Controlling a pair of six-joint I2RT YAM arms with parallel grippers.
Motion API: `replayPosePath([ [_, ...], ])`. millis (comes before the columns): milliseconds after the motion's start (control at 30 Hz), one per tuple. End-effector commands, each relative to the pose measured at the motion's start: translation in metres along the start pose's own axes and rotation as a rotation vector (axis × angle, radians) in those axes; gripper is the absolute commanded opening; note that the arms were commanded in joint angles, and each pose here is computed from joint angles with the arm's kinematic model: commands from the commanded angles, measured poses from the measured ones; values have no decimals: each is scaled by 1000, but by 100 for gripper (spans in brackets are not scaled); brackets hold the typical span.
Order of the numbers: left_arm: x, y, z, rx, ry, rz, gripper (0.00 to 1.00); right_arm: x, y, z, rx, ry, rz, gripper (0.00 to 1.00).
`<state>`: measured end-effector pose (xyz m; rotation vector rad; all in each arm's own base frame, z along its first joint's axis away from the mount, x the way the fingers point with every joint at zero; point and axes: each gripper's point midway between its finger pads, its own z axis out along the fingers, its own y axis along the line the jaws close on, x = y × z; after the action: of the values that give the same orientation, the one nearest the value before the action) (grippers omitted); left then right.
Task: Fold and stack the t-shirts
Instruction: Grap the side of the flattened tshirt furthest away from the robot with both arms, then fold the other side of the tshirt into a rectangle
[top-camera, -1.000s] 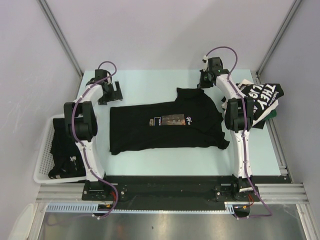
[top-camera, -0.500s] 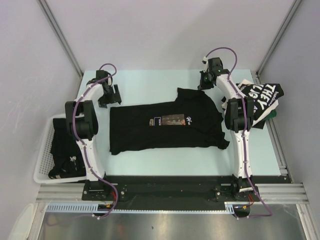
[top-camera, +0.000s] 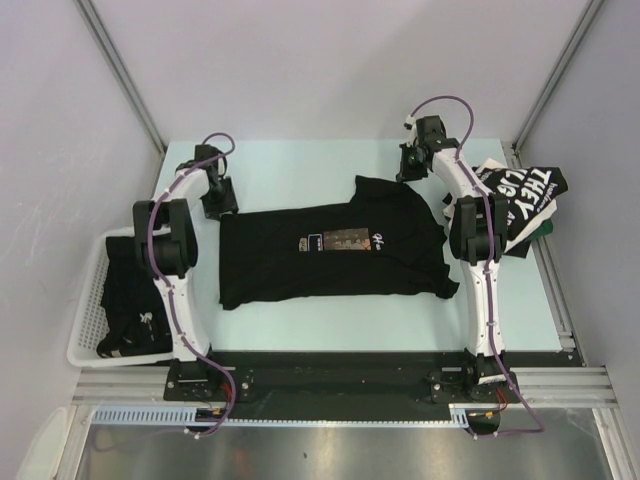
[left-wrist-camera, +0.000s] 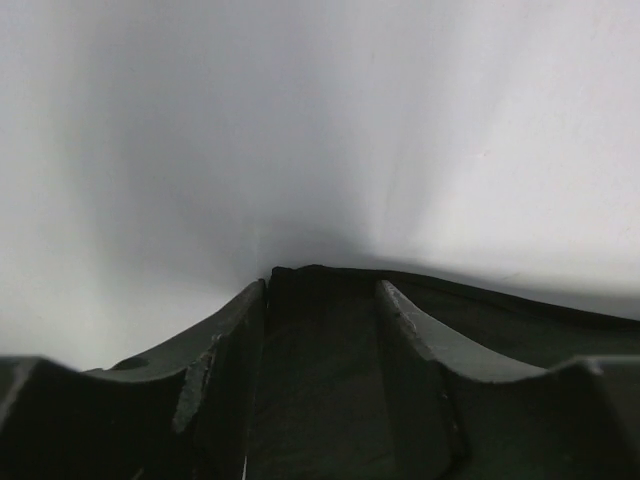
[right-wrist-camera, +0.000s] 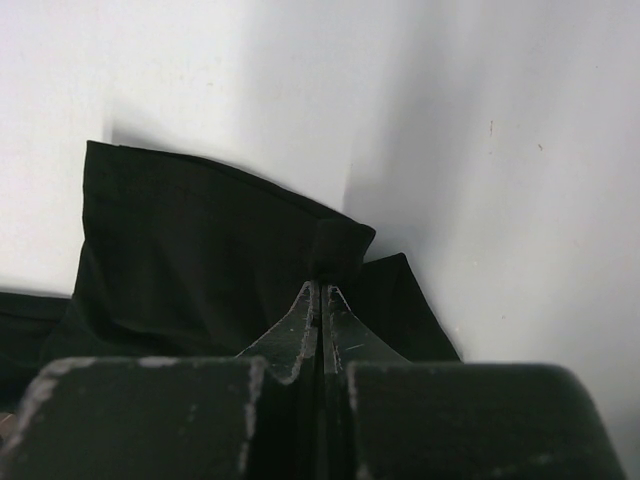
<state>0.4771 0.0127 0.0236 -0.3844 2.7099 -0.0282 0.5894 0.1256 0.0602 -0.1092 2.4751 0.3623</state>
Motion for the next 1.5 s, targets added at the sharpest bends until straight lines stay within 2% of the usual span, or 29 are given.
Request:
replayPosePath([
  [0,-14,-4,2,15,-32,-16,49,-34,10,-36,-15,-80,-38,0],
  [267,-27,-3,4,-1,-59,-7,34,-31,3,-38,13,-68,-48,0],
  [367,-29,-2,4,-7,-61,-4,24,-31,-2,-38,35,-69,-46,0],
  [400,-29,-1,4,-12,-57,-4,15,-31,-4,-38,48,-69,-41,0],
  [467,-30,-1,4,-13,-54,-3,8,-32,-10,-38,84,-72,-41,0],
  [500,-29,1,3,-21,-46,-4,0,-32,-14,-38,98,-70,-39,0],
  [800,-26,0,-12,-19,-30,0,0,-45,-25,-55,185,-111,-49,0],
  [1167,-40,-7,-58,25,-70,44,0,-65,-16,-103,190,-178,-54,0],
  [1467,-23,-15,-84,83,-27,65,0,-34,-24,-117,242,-75,-37,0],
])
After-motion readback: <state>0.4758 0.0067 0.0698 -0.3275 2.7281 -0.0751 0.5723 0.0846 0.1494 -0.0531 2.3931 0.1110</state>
